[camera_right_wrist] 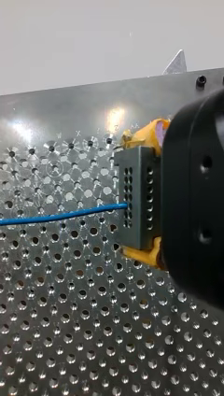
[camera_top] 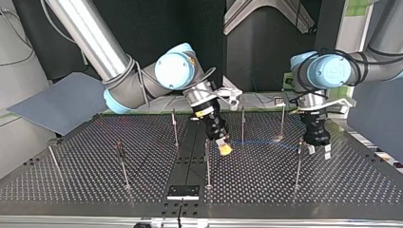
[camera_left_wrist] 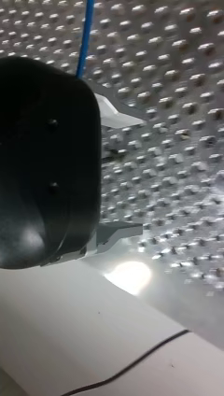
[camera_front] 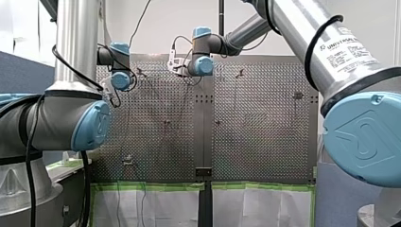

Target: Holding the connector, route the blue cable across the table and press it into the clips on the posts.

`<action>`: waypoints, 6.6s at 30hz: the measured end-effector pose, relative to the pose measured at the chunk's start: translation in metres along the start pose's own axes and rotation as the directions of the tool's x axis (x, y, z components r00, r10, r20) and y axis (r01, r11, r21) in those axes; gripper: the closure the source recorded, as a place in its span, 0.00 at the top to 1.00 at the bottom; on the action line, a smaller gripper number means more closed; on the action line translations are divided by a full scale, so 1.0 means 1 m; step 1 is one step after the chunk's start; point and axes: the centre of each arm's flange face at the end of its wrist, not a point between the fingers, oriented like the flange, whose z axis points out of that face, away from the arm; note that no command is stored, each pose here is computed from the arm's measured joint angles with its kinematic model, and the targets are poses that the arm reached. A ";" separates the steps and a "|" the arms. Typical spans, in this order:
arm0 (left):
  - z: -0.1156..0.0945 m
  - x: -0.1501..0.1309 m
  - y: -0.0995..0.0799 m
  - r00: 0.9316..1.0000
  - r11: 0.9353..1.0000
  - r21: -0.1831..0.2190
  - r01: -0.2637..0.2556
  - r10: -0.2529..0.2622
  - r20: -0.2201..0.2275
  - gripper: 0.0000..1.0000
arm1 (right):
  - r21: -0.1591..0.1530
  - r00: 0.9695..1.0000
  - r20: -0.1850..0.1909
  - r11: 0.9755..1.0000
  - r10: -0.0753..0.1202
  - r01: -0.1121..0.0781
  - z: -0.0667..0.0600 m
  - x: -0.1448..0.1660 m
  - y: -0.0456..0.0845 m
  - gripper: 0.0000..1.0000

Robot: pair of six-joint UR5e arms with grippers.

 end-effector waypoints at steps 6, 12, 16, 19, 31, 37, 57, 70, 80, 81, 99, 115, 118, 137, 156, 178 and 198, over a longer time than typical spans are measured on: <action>-0.022 0.000 -0.005 0.998 1.000 -0.007 -0.007 0.006 -0.057 0.99 | -0.008 1.000 0.011 1.000 -0.002 0.002 -0.002 -0.001 -0.001 0.00; -0.049 -0.005 -0.004 0.994 1.000 -0.027 0.002 -0.005 -0.107 0.99 | -0.008 1.000 0.016 1.000 -0.002 0.002 -0.002 -0.002 -0.002 0.00; -0.066 -0.010 -0.006 0.991 1.000 -0.029 0.000 -0.004 -0.134 0.99 | -0.008 1.000 0.018 1.000 -0.002 0.002 -0.003 -0.002 -0.003 0.00; -0.079 -0.014 -0.010 0.987 1.000 -0.017 0.002 -0.004 -0.159 0.99 | -0.008 1.000 0.020 1.000 -0.002 0.002 -0.003 -0.003 -0.003 0.00; -0.121 -0.035 -0.031 0.974 0.999 0.042 -0.018 0.027 -0.225 0.99 | -0.016 1.000 0.026 1.000 0.003 -0.003 -0.003 -0.002 0.001 0.00; -0.135 -0.032 -0.041 0.954 0.994 0.087 -0.072 0.094 -0.284 0.99 | -0.025 1.000 0.031 1.000 0.003 -0.002 -0.003 -0.003 0.002 0.00; -0.110 -0.041 -0.084 0.957 0.973 0.202 -0.111 0.160 -0.243 0.99 | -0.039 0.999 0.034 0.999 -0.003 0.004 -0.004 -0.003 0.006 0.00; -0.076 -0.038 -0.105 0.970 0.965 0.240 -0.104 0.152 -0.189 0.99 | -0.041 0.999 0.032 0.999 -0.003 0.004 -0.003 -0.003 0.007 0.00; -0.041 -0.018 -0.110 0.974 0.970 0.211 -0.118 0.154 -0.165 0.99 | -0.040 0.999 0.032 0.999 -0.003 0.004 -0.003 -0.002 0.006 0.00; -0.037 -0.016 -0.111 0.974 0.971 0.207 -0.119 0.155 -0.164 0.99 | -0.040 0.999 0.032 0.999 -0.003 0.004 -0.003 -0.002 0.006 0.00; -0.021 -0.011 -0.112 0.981 0.973 0.202 -0.110 0.139 -0.138 0.65 | -0.038 0.999 0.032 0.999 -0.003 0.004 -0.003 -0.002 0.006 0.00; -0.032 0.001 -0.101 0.974 0.983 0.139 -0.119 0.143 -0.178 0.02 | -0.037 0.999 0.040 0.999 -0.002 0.004 -0.004 -0.003 0.004 0.00; -0.039 0.008 -0.098 0.970 0.983 0.137 -0.123 0.148 -0.194 0.02 | -0.036 0.999 0.046 0.999 -0.002 0.004 -0.005 -0.004 0.003 0.00; -0.087 0.059 -0.080 0.958 0.985 0.125 -0.121 0.149 -0.245 0.02 | -0.066 0.989 0.149 0.998 0.001 0.009 -0.024 -0.046 0.012 0.00; -0.141 0.146 -0.040 0.904 0.985 0.108 -0.138 0.170 -0.393 0.02 | -0.091 0.965 0.263 0.996 0.001 0.024 -0.053 -0.101 0.028 0.00; -0.133 0.193 -0.025 0.901 0.984 0.122 -0.127 0.166 -0.401 0.02 | -0.093 0.948 0.319 0.995 0.013 0.018 -0.063 -0.171 0.040 0.00; -0.099 0.217 -0.018 0.900 0.987 0.120 -0.109 0.150 -0.409 0.02 | -0.087 0.950 0.310 0.996 0.031 -0.004 -0.051 -0.195 0.063 0.00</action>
